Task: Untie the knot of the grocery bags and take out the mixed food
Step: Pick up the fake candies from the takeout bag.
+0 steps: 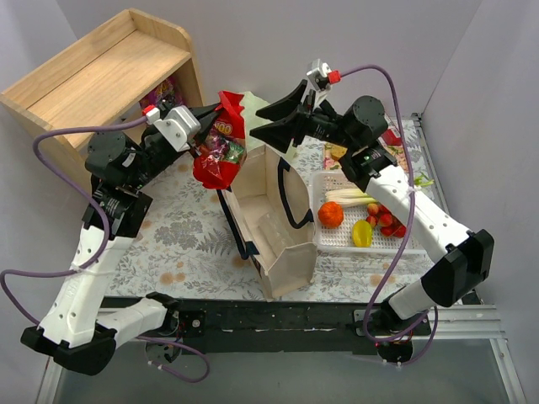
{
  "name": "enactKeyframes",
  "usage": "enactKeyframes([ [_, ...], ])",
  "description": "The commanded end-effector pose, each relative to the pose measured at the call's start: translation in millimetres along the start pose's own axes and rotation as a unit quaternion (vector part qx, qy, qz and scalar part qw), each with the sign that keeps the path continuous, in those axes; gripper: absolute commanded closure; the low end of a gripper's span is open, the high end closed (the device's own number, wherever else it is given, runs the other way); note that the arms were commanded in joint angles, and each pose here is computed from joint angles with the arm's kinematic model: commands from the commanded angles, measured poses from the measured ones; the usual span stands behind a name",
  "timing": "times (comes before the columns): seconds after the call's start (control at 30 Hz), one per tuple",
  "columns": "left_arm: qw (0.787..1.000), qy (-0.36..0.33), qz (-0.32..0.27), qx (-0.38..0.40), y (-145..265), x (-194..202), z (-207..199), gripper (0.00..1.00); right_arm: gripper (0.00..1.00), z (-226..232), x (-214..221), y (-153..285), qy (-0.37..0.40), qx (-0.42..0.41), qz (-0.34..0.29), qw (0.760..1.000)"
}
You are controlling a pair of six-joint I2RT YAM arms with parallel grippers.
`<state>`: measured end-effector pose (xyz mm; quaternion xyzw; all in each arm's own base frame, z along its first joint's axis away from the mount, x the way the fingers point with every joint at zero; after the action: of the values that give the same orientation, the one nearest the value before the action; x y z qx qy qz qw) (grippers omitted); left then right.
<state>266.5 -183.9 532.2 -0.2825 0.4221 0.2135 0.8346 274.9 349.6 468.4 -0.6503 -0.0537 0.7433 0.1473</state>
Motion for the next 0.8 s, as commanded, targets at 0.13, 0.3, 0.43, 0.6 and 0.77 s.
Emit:
enactKeyframes([
  [0.13,0.996,-0.053,-0.061,0.041,16,-54,-7,1.0,0.28,3,-25,-12,-0.012,-0.023,-0.035,0.999],
  [0.3,0.994,-0.057,-0.06,0.071,21,-54,-18,1.0,0.25,-8,-18,-23,-0.055,-0.024,-0.027,0.998],
  [0.43,0.992,-0.055,-0.061,0.091,21,-54,-25,1.0,0.24,-5,-18,-33,-0.065,-0.064,-0.015,0.996],
  [0.6,0.988,-0.071,-0.075,0.118,22,-58,-33,1.0,0.27,9,-14,-39,-0.069,-0.123,0.009,0.99],
  [0.77,0.986,-0.09,-0.08,0.117,26,-60,-34,1.0,0.66,7,-6,-37,-0.058,-0.127,0.006,0.99],
])
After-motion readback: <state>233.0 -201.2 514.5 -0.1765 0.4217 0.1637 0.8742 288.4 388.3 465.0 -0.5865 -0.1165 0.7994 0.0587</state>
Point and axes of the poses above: each gripper's point midway between its finger pads, its own y axis back along the fingers, its own z axis along the line the jaws close on, x = y × z, the point moved 1 cm from there along y, back along the fingers
